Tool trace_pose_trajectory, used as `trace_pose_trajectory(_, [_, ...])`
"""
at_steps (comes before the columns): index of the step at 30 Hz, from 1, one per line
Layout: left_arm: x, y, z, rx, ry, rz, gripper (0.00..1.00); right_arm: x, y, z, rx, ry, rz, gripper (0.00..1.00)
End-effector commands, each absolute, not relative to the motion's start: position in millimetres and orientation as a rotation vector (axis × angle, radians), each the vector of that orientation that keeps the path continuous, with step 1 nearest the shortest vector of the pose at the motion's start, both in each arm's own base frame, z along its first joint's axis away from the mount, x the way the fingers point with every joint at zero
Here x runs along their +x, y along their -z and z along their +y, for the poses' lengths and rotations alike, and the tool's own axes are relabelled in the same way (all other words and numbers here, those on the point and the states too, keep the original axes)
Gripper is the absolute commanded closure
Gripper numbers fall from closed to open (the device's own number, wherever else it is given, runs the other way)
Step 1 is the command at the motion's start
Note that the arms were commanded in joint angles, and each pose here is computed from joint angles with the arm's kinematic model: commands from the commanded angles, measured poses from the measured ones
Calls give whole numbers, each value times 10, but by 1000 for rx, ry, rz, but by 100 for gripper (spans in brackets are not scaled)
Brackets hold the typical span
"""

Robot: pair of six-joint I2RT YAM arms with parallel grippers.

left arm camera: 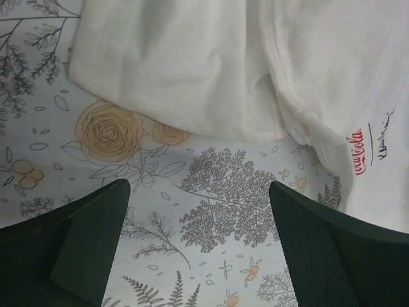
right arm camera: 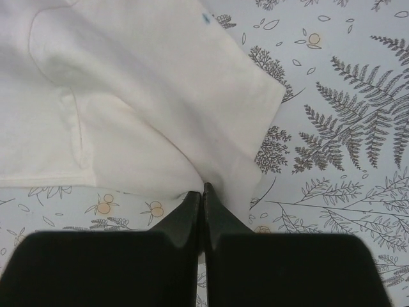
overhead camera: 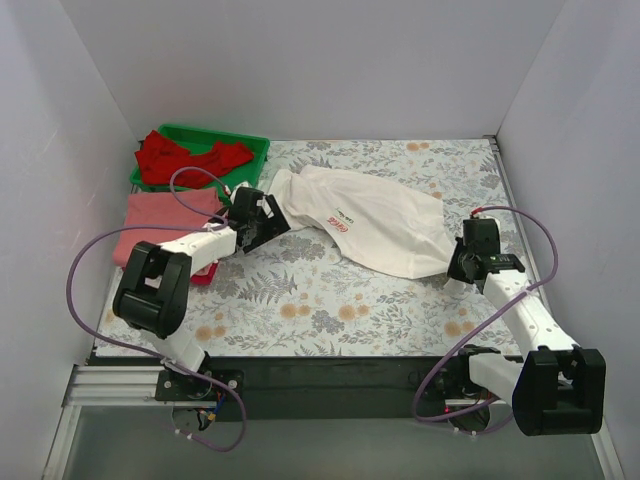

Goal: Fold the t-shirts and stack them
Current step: Flatten the tshirt out

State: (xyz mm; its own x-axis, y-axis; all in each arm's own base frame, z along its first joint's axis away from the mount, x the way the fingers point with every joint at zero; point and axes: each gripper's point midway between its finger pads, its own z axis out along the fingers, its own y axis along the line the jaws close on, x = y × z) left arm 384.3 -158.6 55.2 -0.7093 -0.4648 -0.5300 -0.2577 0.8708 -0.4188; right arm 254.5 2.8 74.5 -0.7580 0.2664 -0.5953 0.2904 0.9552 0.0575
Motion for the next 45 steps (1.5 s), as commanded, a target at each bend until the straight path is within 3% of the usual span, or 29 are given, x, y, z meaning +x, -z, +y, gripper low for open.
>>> trace_pose_trajectory(1, [4106, -702, -1717, -544, 492, 2324, 11, 2612, -766, 141, 324, -31, 2479, 99])
trace_pose_trajectory(6, [4302, -595, -1795, -603, 508, 2316, 20, 2644, -733, 212, 284, -77, 2485, 99])
trace_pose_trajectory(10, [4388, -415, -1793, -623, 470, 2338, 34, 2654, -742, 216, 274, -80, 2481, 99])
trace_pose_trajectory(11, [4410, -282, -1800, -620, 450, 2365, 41, 2671, -760, 208, 279, -78, 2474, 99])
trace_pose_trajectory(16, [4502, -199, -1822, -602, 429, 2382, 53, 2713, -794, 231, 268, -91, 2462, 99])
trace_pose_trajectory(19, [4552, -180, -1837, -563, 420, 2388, 99, 2750, -824, 223, 270, -86, 2451, 99])
trace_pose_trajectory(24, [4677, -587, -1756, -479, 374, 2301, 100, 2958, -1168, 181, 285, -70, 2352, 99])
trace_pose_trajectory(31, [4535, -2310, -1397, -436, 364, 1910, 100, 3251, -2332, -4, 338, -30, 2050, 99])
trace_pose_trajectory(38, [4052, -3782, -981, -433, 362, 1565, 100, 3022, -3652, -391, 400, 94, 1735, 99])
trace_pose_trajectory(45, [3625, -4726, -821, -399, 422, 1362, 100, 2652, -4788, -469, 379, 104, 1479, 99])
